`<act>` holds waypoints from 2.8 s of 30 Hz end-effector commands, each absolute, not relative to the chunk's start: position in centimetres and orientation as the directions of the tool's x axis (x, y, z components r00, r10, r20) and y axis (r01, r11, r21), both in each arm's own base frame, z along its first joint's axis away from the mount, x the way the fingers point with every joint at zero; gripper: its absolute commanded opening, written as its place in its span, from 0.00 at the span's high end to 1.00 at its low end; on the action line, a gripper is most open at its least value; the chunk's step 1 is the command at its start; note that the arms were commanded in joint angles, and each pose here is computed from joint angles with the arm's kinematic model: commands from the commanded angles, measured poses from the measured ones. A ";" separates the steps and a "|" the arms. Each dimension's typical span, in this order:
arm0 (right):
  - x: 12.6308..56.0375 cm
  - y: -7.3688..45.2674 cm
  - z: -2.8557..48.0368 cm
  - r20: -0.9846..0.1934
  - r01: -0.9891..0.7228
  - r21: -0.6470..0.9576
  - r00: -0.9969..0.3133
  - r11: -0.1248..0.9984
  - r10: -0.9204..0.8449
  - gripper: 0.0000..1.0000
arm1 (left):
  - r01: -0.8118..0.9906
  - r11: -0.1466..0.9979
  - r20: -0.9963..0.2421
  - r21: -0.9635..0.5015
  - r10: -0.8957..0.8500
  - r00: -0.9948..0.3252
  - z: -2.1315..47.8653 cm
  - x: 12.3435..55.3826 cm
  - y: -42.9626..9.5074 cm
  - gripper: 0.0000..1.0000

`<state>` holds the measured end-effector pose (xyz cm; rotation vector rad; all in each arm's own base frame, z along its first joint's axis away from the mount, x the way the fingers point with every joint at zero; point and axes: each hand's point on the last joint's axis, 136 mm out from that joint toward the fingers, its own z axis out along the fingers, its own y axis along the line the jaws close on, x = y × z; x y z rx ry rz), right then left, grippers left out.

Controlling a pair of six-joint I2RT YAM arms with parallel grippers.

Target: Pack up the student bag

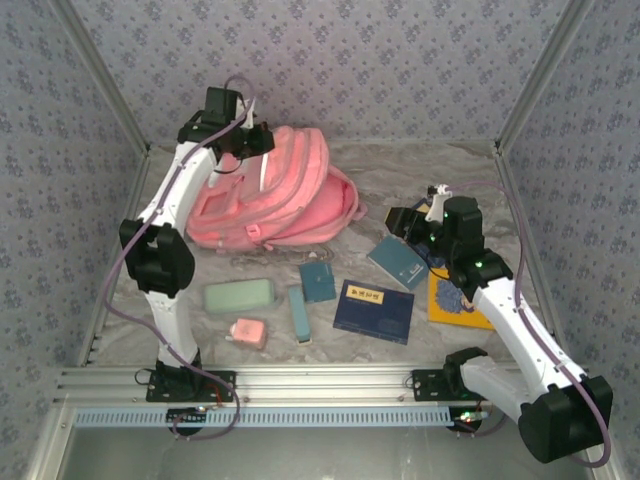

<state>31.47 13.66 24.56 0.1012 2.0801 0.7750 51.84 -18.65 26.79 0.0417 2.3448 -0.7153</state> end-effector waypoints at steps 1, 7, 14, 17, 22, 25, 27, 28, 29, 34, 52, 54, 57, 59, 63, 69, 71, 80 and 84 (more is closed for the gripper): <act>30.7 14.6 24.2 -0.694 -0.233 0.583 -0.641 0.778 0.328 0.37 | 0.235 0.880 -0.703 -0.413 -0.144 -0.696 29.5 53.1 -17.0 1.00; 29.6 14.6 19.9 -0.523 -0.089 0.547 -0.813 0.832 0.256 0.32 | 0.262 0.930 -0.677 -0.258 0.019 -0.735 25.9 53.6 -18.1 1.00; 27.9 14.0 16.1 -0.459 -0.076 0.264 -0.887 0.962 0.056 0.14 | 0.247 0.905 -0.598 -0.346 -0.010 -0.801 22.5 53.6 -20.4 1.00; 27.0 16.6 16.0 -0.452 -0.132 0.306 -0.892 0.943 0.021 0.15 | 0.248 0.882 -0.571 -0.400 -0.028 -0.820 21.8 53.4 -21.1 1.00; 24.8 21.9 13.9 -0.406 -0.220 0.217 -0.906 0.951 -0.117 0.18 | 0.216 0.846 -0.546 -0.488 -0.103 -0.832 21.5 53.3 -21.0 1.00; 23.6 25.7 12.9 -0.403 -0.287 0.179 -0.894 0.941 -0.196 0.18 | 0.182 0.807 -0.504 -0.562 -0.159 -0.849 20.4 53.6 -20.8 1.00; 22.5 28.2 12.4 -0.388 -0.342 0.151 -0.883 0.927 -0.263 0.18 | 0.157 0.800 -0.476 -0.579 -0.174 -0.862 19.1 53.4 -20.6 1.00; 22.4 29.3 12.6 -0.390 -0.360 0.144 -0.877 0.922 -0.282 0.18 | 0.148 0.798 -0.466 -0.585 -0.182 -0.866 18.7 53.3 -20.5 1.00; 22.0 30.3 12.3 -0.382 -0.380 0.132 -0.872 0.915 -0.307 0.18 | 0.145 0.791 -0.462 -0.595 -0.188 -0.867 18.5 53.4 -20.5 1.00; 19.9 34.9 10.5 -0.337 -0.470 0.113 -0.847 0.876 -0.411 0.17 | 0.131 0.776 -0.440 -0.617 -0.201 -0.875 17.7 53.6 -20.5 1.00; 18.1 35.1 4.4 -0.150 -0.486 0.022 -0.866 0.874 -0.477 0.43 | 0.100 0.733 -0.379 -0.673 -0.225 -0.897 16.9 53.9 -20.5 1.00; 17.9 35.1 4.2 -0.137 -0.490 0.023 -0.865 0.872 -0.482 0.51 | 0.101 0.732 -0.378 -0.674 -0.225 -0.898 16.9 53.9 -20.5 1.00; 18.1 34.8 5.1 -0.152 -0.491 0.014 -0.862 0.871 -0.484 0.66 | 0.105 0.731 -0.383 -0.674 -0.224 -0.896 17.3 53.9 -20.5 1.00; 18.3 34.8 6.5 -0.182 -0.492 0.028 -0.858 0.870 -0.480 0.74 | 0.112 0.731 -0.389 -0.673 -0.222 -0.894 17.7 53.9 -20.5 1.00; 19.3 34.0 10.6 -0.254 -0.476 0.090 -0.860 0.875 -0.442 0.88 | 0.131 0.727 -0.402 -0.674 -0.213 -0.891 19.2 53.7 -20.6 1.00; 23.3 30.3 15.8 -0.358 -0.354 0.274 -0.901 0.894 -0.247 0.91 | 0.142 0.708 -0.396 -0.691 -0.206 -0.895 22.4 53.1 -21.3 1.00; 25.1 28.4 17.0 -0.389 -0.300 0.335 -0.907 0.893 -0.159 0.92 | 0.165 0.711 -0.407 -0.683 -0.185 -0.894 23.7 52.8 -21.7 1.00; 34.3 21.9 21.9 -0.435 -0.073 0.654 -0.850 0.753 0.296 0.94 | 0.289 0.659 -0.450 -0.695 -0.084 -0.889 28.7 50.2 -24.2 1.00; 38.1 21.0 22.8 -0.412 -0.051 0.749 -0.816 0.660 0.405 0.93 | 0.354 0.590 -0.470 -0.725 -0.048 -0.881 30.6 48.9 -25.1 1.00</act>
